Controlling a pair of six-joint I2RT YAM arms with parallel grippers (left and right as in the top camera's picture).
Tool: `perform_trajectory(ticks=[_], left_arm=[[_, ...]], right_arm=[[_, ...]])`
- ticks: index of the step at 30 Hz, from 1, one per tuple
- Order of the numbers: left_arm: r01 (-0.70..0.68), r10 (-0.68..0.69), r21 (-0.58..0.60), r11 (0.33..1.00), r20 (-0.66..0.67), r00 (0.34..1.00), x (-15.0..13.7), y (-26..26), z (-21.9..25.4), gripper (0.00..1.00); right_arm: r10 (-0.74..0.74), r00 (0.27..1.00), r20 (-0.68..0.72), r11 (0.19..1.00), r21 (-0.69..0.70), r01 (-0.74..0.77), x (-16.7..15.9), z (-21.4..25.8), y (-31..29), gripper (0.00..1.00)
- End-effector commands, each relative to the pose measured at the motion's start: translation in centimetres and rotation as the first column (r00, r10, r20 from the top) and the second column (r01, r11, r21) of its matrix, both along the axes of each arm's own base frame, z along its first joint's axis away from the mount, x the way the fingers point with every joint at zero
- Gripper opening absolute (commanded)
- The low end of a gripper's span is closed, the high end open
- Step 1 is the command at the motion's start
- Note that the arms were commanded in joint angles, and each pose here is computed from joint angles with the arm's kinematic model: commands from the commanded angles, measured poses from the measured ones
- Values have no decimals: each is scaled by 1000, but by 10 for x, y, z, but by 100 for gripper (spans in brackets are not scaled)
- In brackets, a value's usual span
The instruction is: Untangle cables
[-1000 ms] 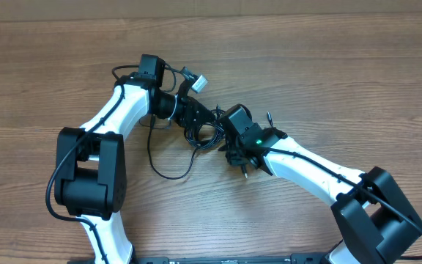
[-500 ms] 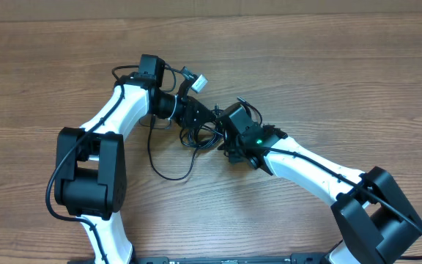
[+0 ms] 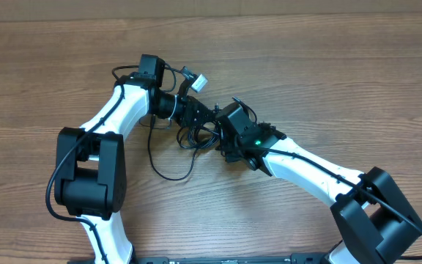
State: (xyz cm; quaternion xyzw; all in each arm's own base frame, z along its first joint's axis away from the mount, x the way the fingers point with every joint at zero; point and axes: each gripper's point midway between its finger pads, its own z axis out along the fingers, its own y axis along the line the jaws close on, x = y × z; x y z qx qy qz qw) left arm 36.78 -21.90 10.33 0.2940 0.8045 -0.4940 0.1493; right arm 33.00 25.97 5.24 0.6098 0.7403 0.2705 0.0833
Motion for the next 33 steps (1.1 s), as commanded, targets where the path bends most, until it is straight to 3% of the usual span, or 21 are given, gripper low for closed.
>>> perform_trajectory(ticks=[1,7,12,17,21,26,28,33], left_arm=[[7,-8,-51,999,-18,1000,0,-6,10,4],[23,-24,-37,999,-14,1000,-4,-13,7,4],[-31,33,66,997,-34,999,4,-8,-8,4],[-40,43,97,995,-34,998,5,-7,-12,5],[-83,91,197,977,-34,995,10,-3,-26,11],[-96,104,264,960,-16,994,11,-5,-35,24],[-103,109,293,951,-5,994,12,-4,-38,55],[-200,218,414,888,5,976,23,12,-53,53]], right_arm=[[87,996,29,996,-19,-86,-3,-1,8,4],[100,993,63,995,1,-101,-1,4,18,4],[90,996,30,995,-51,-88,-7,-3,7,4],[132,991,27,987,-96,-129,-10,-6,3,4],[153,988,20,982,-115,-150,-12,-10,2,4],[154,988,-8,979,-131,-154,-14,-21,0,4],[157,987,-18,979,-132,-158,-16,-25,0,4],[158,987,-25,978,-135,-160,-17,-26,-1,4]])
